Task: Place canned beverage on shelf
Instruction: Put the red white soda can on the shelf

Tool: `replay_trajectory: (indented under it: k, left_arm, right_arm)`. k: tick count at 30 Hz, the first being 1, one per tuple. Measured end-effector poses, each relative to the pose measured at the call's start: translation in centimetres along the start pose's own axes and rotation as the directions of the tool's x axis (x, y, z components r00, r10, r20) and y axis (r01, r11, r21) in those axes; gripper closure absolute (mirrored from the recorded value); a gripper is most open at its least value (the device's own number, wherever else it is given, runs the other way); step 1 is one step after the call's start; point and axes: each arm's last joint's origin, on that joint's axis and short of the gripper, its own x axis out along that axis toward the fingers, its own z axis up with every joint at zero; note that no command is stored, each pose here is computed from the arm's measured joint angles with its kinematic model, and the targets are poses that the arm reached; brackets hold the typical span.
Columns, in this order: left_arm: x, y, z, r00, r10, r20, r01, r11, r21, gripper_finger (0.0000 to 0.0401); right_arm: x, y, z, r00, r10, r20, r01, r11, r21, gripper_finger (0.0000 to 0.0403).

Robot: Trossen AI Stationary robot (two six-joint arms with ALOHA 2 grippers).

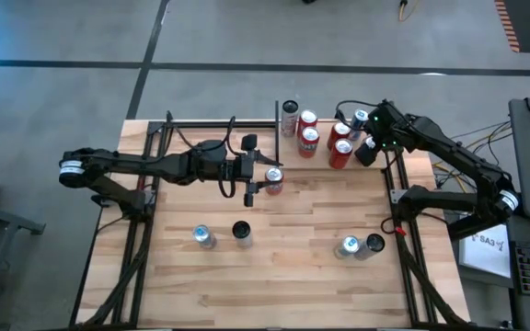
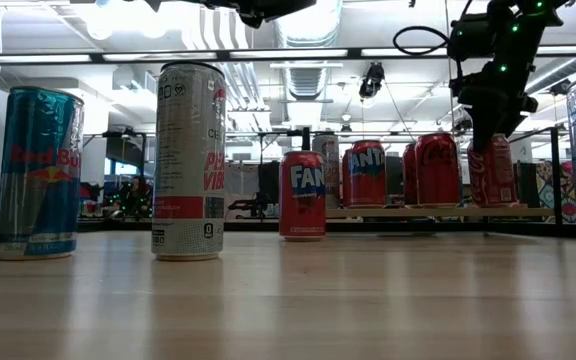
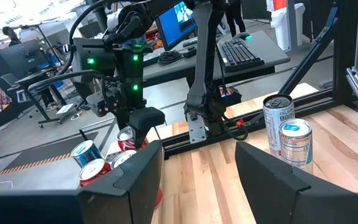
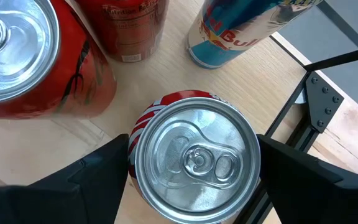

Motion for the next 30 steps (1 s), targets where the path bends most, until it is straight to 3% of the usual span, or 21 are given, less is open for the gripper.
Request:
replay_trajectory:
  k: [22, 30]
  left_arm:
    - [0.0, 0.0, 0.0, 1.0, 0.0, 0.0, 0.0, 1.0, -0.001, 0.0211]
    - [0.0, 0.0, 0.0, 1.0, 0.0, 0.0, 0.0, 1.0, -0.001, 0.0211]
  right_arm:
    - [0.0, 0.0, 0.0, 1.0, 0.001, -0.001, -0.001, 1.0, -0.003, 0.0066]
    - [-2.1, -0.3, 1.4, 0.997, -0.002, 0.078, 0.001, 1.0, 0.006, 0.0069]
